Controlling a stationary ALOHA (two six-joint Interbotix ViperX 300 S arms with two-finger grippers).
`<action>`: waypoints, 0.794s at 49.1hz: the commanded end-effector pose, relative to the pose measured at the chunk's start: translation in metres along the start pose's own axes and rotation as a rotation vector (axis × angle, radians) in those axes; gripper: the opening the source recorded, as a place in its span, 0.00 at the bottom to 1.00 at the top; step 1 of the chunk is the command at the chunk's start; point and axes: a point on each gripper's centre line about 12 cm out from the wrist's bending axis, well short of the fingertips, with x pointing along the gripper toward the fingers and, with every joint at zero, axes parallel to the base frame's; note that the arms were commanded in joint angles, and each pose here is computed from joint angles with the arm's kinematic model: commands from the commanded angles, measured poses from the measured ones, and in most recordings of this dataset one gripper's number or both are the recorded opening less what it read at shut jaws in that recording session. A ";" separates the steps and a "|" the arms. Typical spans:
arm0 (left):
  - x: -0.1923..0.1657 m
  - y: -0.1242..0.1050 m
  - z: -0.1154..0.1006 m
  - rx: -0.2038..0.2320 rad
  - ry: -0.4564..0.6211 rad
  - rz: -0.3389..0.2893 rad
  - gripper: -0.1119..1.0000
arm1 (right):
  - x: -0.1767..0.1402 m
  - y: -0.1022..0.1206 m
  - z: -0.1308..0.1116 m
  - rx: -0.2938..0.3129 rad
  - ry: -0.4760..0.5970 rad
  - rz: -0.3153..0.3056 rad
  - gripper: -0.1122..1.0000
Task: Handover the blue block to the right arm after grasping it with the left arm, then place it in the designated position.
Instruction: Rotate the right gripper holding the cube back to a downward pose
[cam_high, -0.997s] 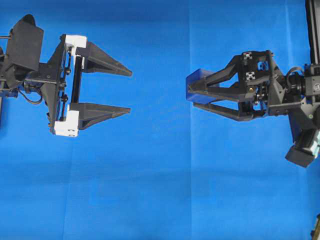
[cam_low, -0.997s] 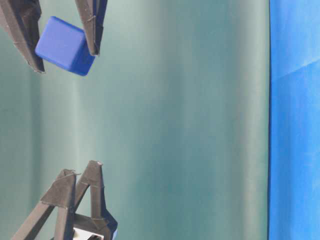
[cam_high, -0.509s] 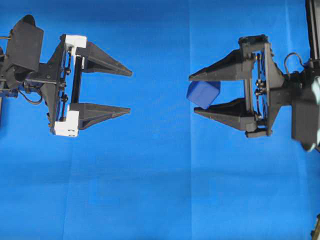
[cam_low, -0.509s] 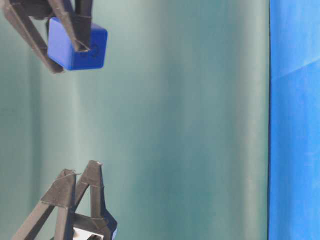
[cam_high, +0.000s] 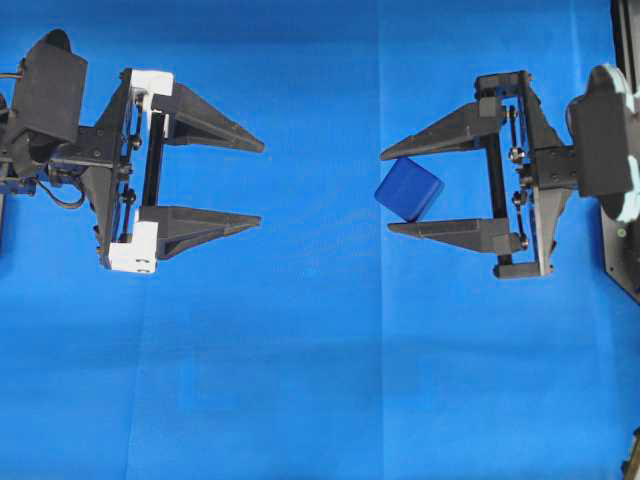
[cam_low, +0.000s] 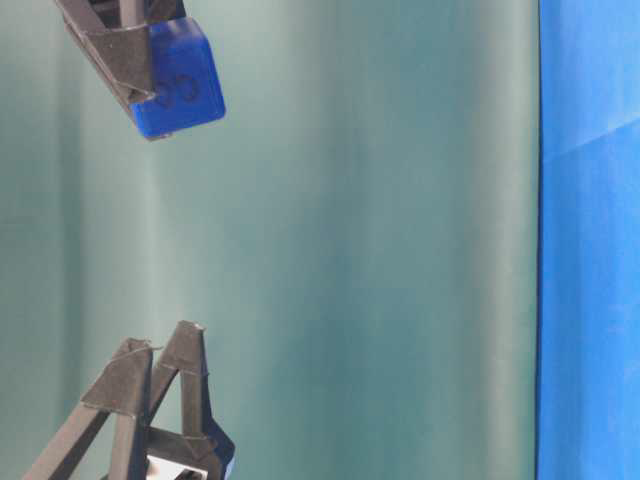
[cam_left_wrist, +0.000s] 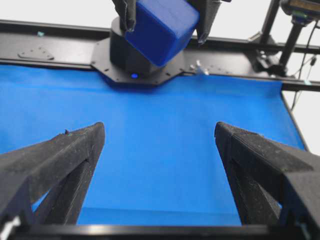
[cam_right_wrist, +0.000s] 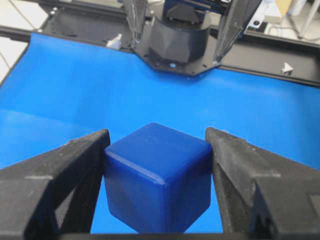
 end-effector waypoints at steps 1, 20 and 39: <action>0.000 -0.003 0.012 0.000 -0.038 -0.008 0.94 | -0.004 0.001 0.012 0.003 -0.037 0.003 0.52; 0.000 -0.003 0.013 0.002 -0.041 -0.010 0.94 | -0.004 0.001 0.013 0.003 -0.040 0.003 0.52; 0.000 -0.005 0.013 0.002 -0.040 -0.016 0.94 | -0.004 0.001 0.013 0.003 -0.040 0.003 0.52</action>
